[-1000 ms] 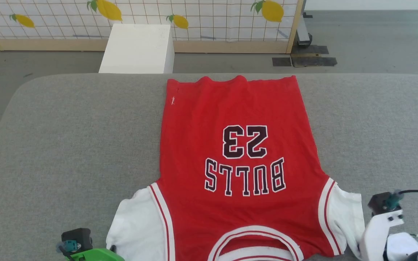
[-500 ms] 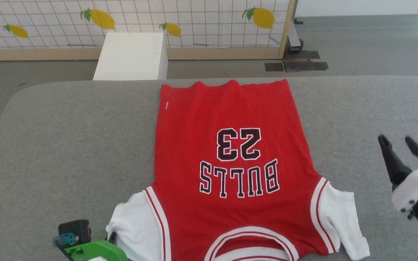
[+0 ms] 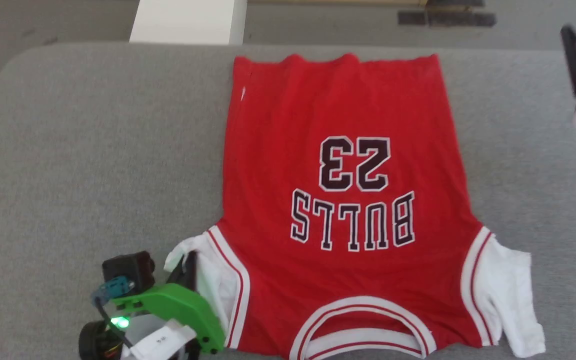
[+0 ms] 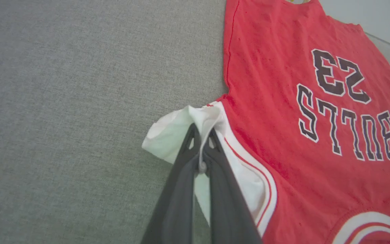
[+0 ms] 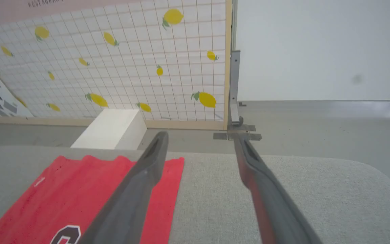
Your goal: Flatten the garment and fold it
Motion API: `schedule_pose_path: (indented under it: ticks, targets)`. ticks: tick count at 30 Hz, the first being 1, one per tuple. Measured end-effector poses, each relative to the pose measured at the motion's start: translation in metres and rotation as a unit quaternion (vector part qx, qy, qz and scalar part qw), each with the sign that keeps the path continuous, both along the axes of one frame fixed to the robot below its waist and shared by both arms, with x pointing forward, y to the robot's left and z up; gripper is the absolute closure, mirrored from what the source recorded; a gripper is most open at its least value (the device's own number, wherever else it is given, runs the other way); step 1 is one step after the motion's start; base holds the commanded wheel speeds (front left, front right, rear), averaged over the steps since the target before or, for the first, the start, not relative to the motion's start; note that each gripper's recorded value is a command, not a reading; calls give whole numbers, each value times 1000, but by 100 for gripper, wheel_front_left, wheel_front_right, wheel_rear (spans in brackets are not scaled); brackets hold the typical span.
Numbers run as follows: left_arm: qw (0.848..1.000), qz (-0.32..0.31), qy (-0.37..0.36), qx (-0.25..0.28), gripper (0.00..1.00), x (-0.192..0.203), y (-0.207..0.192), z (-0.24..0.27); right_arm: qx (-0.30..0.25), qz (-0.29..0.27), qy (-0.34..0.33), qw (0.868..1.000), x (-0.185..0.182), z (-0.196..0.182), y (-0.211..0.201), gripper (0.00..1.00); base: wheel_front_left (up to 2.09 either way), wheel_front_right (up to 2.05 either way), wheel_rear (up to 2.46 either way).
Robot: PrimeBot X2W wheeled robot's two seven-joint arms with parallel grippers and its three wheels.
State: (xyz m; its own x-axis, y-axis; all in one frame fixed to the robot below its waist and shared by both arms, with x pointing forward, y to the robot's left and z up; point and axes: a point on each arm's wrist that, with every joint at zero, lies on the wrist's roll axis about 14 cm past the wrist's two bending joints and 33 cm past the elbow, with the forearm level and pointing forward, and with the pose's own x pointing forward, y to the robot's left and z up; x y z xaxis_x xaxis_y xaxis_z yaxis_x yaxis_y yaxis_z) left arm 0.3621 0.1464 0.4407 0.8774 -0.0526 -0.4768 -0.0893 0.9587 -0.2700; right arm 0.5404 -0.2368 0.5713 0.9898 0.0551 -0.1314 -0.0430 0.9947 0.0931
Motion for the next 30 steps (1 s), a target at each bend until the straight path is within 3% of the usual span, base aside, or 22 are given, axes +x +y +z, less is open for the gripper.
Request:
schedule_pose_path:
  ticks: [7, 13, 22, 30]
  targets:
    - [999, 22, 22, -19, 100, 9, -7, -15, -64, 26, 97, 993, 72, -37, 12, 0, 0, 0, 0]
    - [998, 53, 35, -12, 100, 10, 1, -27, -124, 54, 200, 970, 109, -97, 29, 0, 0, 0, 0]
    - [993, 91, 68, 3, 100, 3, 16, -45, -172, 121, 346, 915, 120, -198, 72, 0, 0, 0, 0]
    - [990, 111, 91, 14, 100, -2, 25, -56, -173, 145, 380, 897, 129, -227, 91, 0, 0, 0, 0]
